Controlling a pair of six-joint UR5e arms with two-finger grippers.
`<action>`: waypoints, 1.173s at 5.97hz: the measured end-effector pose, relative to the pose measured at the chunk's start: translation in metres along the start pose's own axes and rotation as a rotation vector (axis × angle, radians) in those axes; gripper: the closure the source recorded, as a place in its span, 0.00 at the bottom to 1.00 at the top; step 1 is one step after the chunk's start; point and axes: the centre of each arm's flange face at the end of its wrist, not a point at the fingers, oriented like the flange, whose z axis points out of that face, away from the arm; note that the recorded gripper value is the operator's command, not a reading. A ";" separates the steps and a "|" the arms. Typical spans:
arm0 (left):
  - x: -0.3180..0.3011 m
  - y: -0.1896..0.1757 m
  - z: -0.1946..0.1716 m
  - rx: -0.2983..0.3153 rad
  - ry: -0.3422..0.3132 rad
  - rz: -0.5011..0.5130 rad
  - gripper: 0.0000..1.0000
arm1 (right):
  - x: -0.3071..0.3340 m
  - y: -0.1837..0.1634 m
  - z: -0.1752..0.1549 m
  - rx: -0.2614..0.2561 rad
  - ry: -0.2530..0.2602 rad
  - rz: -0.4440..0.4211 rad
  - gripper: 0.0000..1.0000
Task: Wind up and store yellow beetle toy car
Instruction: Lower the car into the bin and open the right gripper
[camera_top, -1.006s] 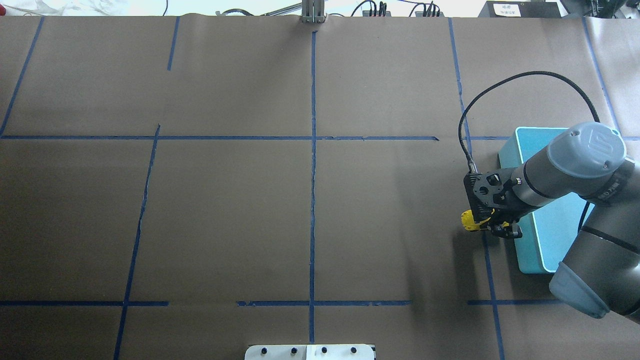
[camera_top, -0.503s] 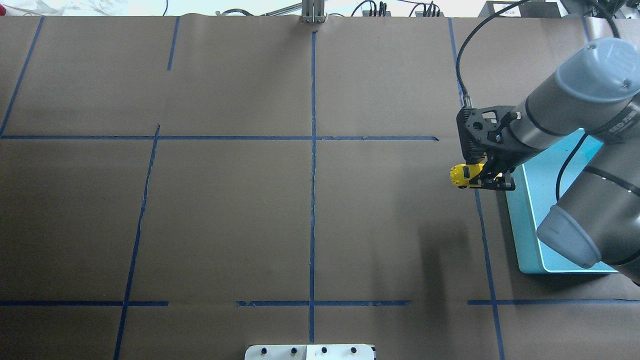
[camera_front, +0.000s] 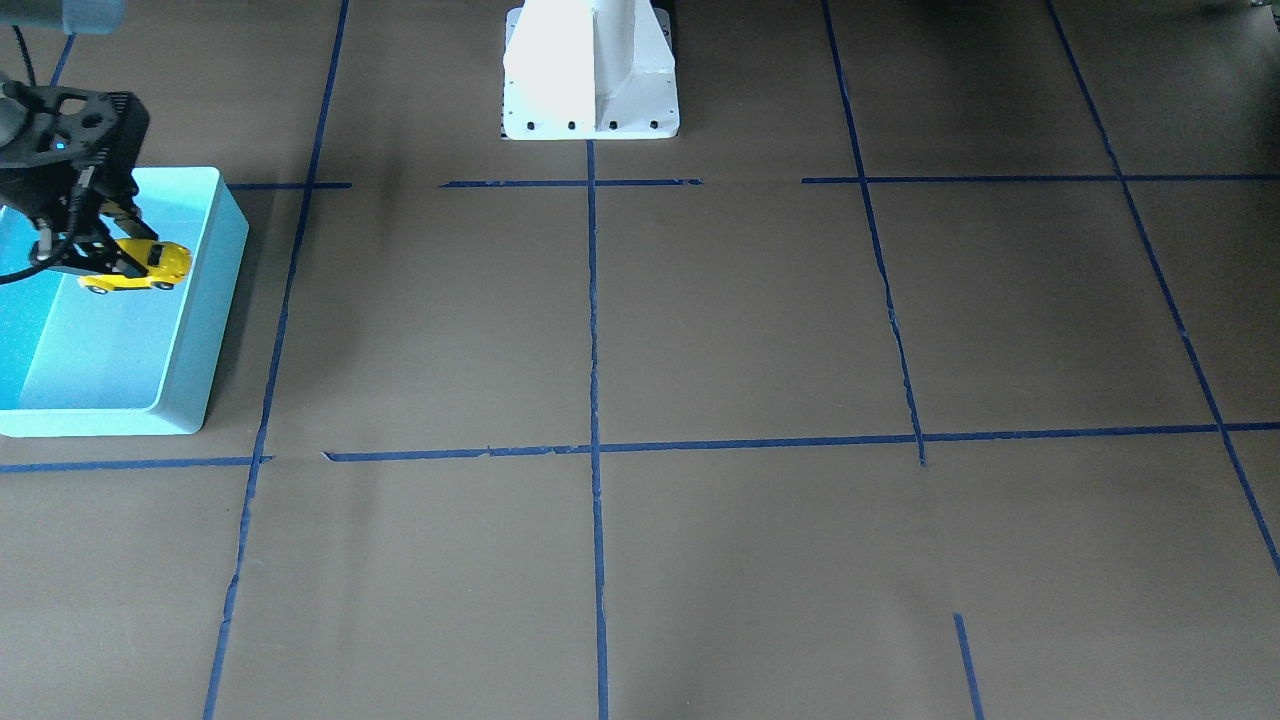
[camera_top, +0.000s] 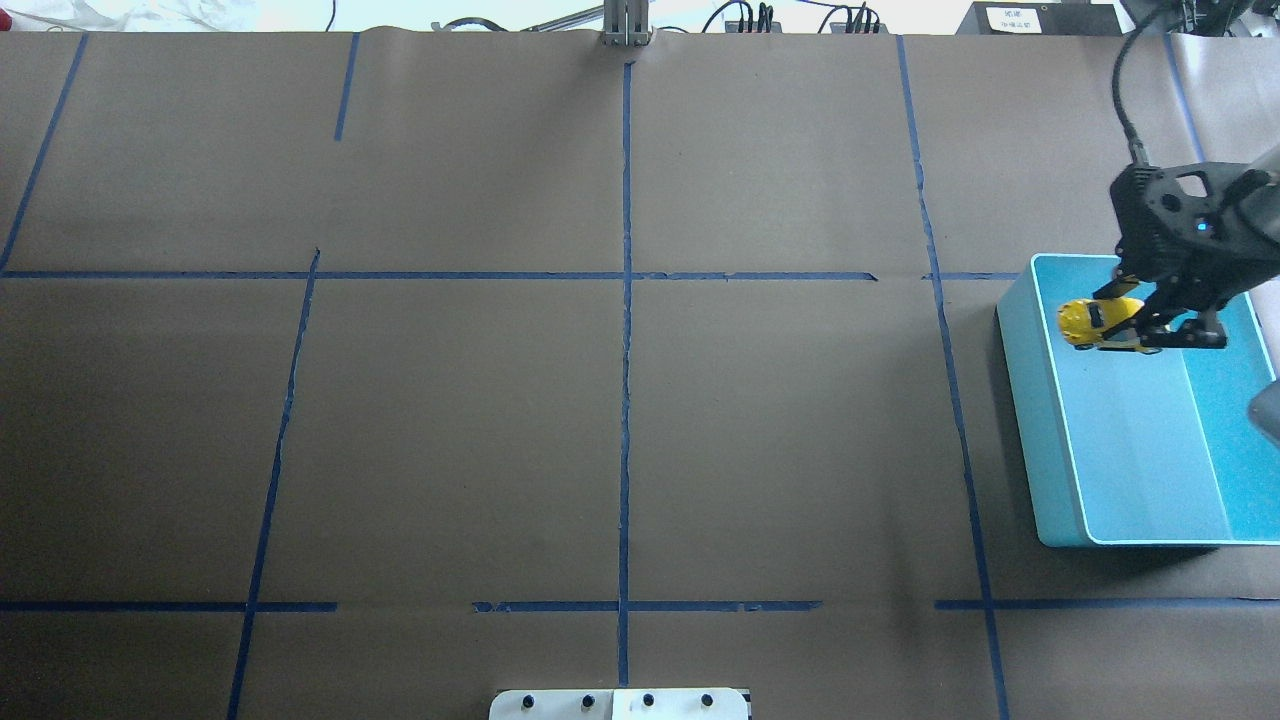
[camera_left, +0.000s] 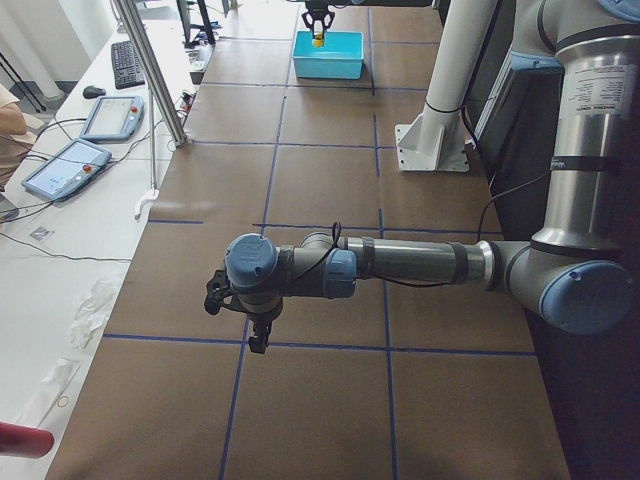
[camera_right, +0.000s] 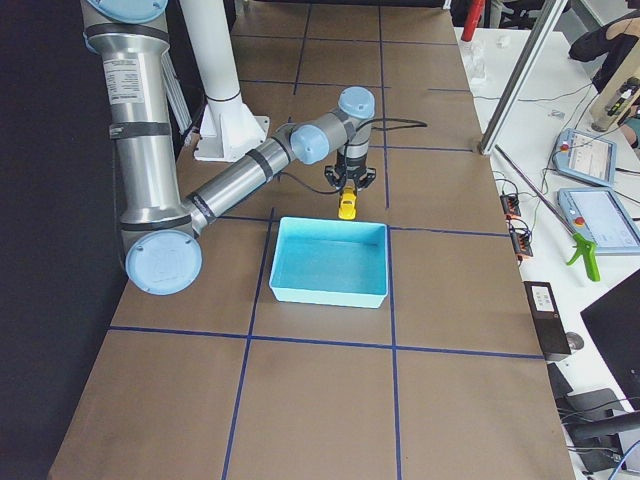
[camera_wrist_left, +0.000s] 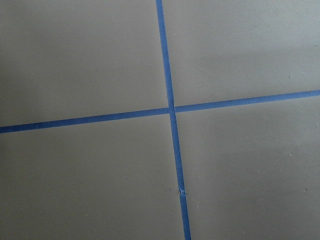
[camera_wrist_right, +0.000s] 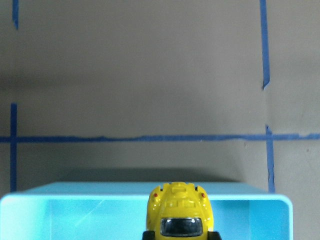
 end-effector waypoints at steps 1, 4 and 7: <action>0.000 0.000 0.000 0.000 0.000 0.000 0.00 | -0.007 0.035 0.003 -0.016 -0.017 -0.015 1.00; 0.000 0.000 0.000 0.000 0.001 0.000 0.00 | -0.010 0.053 0.063 -0.072 -0.069 -0.035 1.00; 0.000 0.000 0.000 0.001 0.001 0.001 0.00 | -0.015 0.072 0.121 -0.069 -0.064 -0.035 1.00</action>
